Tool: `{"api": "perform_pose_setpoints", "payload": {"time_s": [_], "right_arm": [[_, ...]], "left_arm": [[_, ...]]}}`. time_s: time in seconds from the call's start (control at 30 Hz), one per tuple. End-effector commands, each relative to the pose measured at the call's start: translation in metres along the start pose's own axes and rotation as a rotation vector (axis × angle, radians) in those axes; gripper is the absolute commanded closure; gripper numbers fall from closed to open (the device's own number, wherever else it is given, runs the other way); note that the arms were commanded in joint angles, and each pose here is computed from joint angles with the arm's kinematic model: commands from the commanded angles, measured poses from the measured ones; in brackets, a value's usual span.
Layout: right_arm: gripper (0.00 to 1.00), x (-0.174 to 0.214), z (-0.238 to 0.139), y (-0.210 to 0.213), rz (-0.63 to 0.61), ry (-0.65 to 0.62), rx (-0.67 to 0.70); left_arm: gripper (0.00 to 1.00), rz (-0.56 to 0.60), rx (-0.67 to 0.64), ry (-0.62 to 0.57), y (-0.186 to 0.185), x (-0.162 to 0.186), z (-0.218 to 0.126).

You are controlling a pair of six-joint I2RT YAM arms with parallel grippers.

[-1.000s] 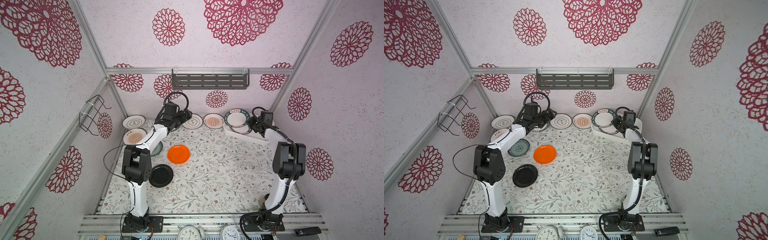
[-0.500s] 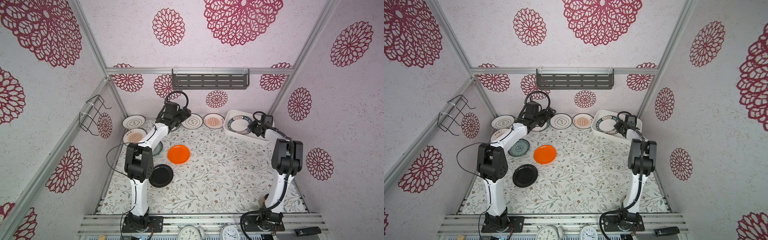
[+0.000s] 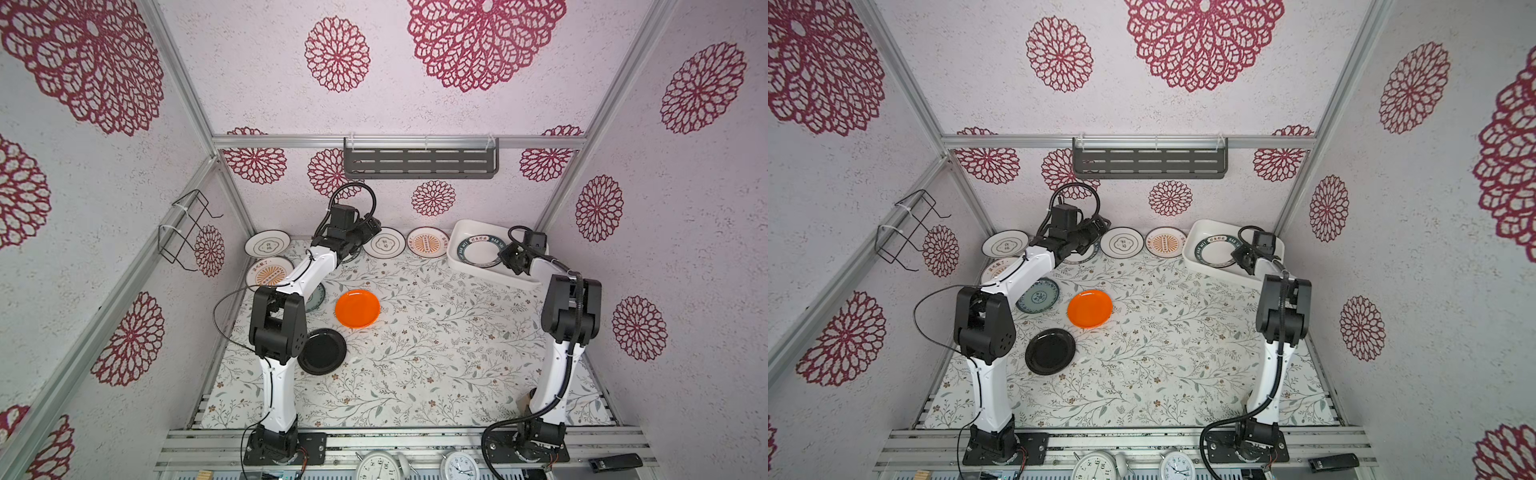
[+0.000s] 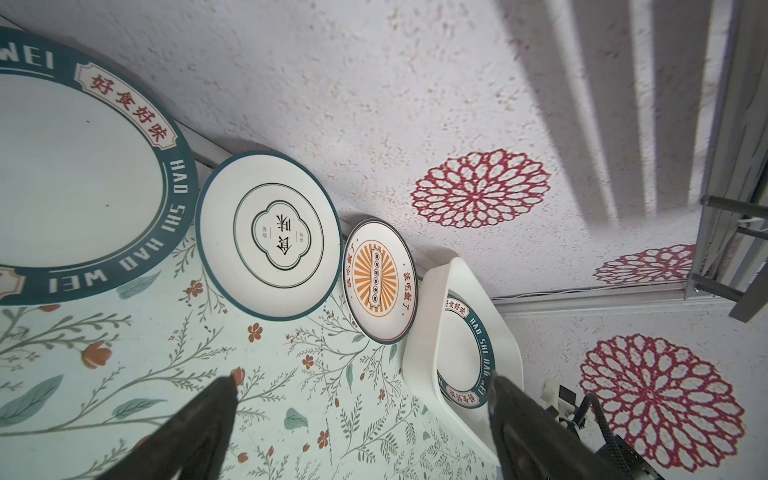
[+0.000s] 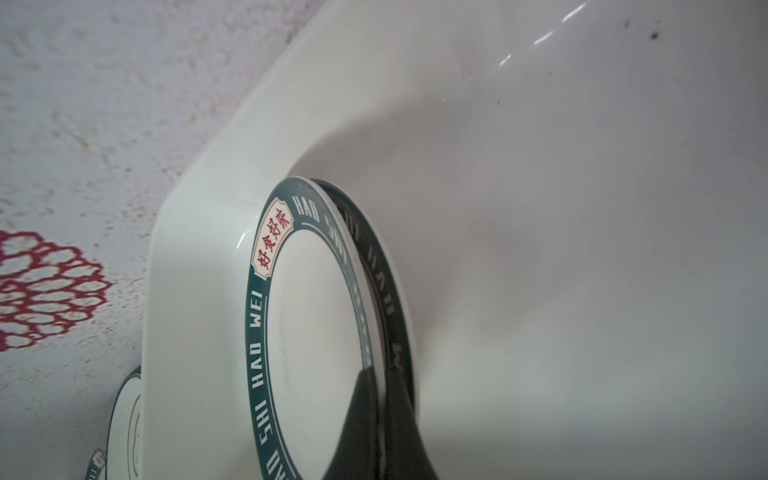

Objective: Place the plates into the plastic bin on the countertop
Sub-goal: 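Lower the green-rimmed plate into the bin and open the right gripper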

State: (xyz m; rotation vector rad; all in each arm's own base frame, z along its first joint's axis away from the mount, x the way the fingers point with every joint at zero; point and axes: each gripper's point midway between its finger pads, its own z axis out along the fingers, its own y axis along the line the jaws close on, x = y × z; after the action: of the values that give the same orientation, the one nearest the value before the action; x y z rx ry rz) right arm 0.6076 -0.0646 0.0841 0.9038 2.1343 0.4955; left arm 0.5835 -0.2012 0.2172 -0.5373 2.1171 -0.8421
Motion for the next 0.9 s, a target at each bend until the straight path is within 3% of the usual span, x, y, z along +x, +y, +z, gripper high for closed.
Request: {"api": "perform_pose_setpoints", "payload": {"time_s": [0.0,0.13,0.43,0.67,0.87], "right_arm": [[1.00,-0.016,-0.003,-0.001,0.001,-0.035,0.015],[0.99,-0.012,-0.003,-0.006,-0.004,-0.020,0.025],[0.61,-0.002,-0.004,-0.006,-0.029,0.024,0.021],[0.48,0.006,-0.012,0.015,-0.126,0.048,-0.015],[0.42,0.002,-0.028,0.022,-0.190,0.018,0.043]], "left_arm": [[0.03,-0.006,-0.010,-0.009,0.005,0.000,0.003],[0.03,-0.011,-0.009,-0.008,0.005,0.001,0.004],[0.03,-0.009,-0.004,-0.011,0.003,0.002,0.003],[0.03,-0.007,0.001,-0.008,0.002,0.006,-0.003],[0.03,-0.012,0.002,-0.013,0.006,0.009,-0.013]]}}
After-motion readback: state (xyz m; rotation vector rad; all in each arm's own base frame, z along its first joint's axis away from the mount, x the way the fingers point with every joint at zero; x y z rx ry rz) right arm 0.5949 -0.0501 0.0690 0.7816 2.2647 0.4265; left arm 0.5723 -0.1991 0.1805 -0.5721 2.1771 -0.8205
